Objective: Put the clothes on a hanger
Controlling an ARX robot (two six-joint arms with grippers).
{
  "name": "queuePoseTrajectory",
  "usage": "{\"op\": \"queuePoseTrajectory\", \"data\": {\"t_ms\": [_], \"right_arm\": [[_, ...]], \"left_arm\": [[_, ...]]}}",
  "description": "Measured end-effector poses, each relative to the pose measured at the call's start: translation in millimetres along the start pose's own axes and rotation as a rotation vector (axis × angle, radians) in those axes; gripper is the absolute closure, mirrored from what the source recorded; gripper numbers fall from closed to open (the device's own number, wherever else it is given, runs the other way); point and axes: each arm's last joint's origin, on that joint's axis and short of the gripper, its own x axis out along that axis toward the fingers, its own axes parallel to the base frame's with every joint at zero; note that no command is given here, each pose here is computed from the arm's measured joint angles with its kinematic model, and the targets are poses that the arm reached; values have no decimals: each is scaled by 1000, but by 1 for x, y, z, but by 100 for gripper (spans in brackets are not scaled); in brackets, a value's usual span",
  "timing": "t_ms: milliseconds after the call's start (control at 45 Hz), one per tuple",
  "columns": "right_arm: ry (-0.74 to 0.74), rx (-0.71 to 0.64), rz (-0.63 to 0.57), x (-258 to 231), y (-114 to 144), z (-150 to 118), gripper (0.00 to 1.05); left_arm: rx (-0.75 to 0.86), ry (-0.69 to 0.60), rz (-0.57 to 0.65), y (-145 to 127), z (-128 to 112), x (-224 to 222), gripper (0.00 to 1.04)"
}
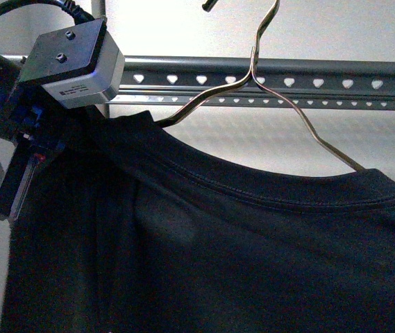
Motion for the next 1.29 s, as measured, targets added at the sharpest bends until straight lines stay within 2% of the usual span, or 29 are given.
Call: {"op": "queuePoseTrajectory", "data": {"t_ms": [44, 89, 133, 156, 178, 244, 267, 289, 356, 400, 444, 467, 489, 600, 644, 667, 689, 733, 889, 1000, 1289], "right_arm": [[21, 37, 93, 1, -1, 1, 7], [91, 84, 248, 3, -2, 4, 7], [143, 107, 321, 4, -5, 8, 7], [201, 138, 395, 5, -8, 14, 7], [215, 145, 412, 6, -9, 16, 7], [381, 268, 629, 9, -26, 48, 7], [377, 272, 606, 14, -31, 59, 7], [397, 311, 728, 13, -32, 67, 7], [397, 336, 786, 19, -36, 81, 7], [360, 265, 850, 25, -39, 93, 7], [373, 277, 867, 28, -41, 98, 7], [357, 212, 894, 32, -42, 102, 7], [357, 212, 898, 35, -43, 105, 7], [436, 80, 993, 57, -42, 124, 7], [421, -30, 1053, 80, -41, 138, 7], [363, -155, 1080, 101, -41, 148, 7], [307, -254, 1094, 120, -41, 157, 7], [264, -357, 1101, 147, -38, 159, 7], [245, -514, 1032, 203, -29, 141, 7], [224, -487, 1017, 222, -23, 142, 7], [295, -431, 1098, 224, 5, 131, 7]], "left_arm": [[0, 3, 0, 0, 0, 0, 101], [-1, 6, 1, 0, -1, -1, 101], [-2, 10, 1, 0, -2, -1, 101], [-2, 11, 1, 0, -2, -1, 101], [-2, 10, 1, 0, -2, -1, 101], [1, 1, -2, 0, 1, 1, 101], [1, 1, -2, 0, 1, 1, 101], [1, 1, -3, 0, 1, 1, 101], [0, 4, -2, 0, 0, 1, 101], [-2, 8, 0, 0, -1, 0, 101], [-3, 13, 2, 0, -3, -1, 101], [-4, 16, 3, 0, -3, -1, 101], [-5, 17, 2, 0, -3, -1, 101], [-3, 13, 1, 0, -2, 0, 101], [-2, 11, 0, 0, -2, 0, 101], [-2, 10, 0, 0, -1, 0, 101], [-2, 9, 0, 0, -1, 0, 101], [-2, 7, 0, 0, -1, 0, 101], [-8, 9, -5, -1, -3, 2, 101], [-8, 8, -5, -1, -3, 2, 101], [-8, 8, -5, -1, -3, 2, 101]]}}
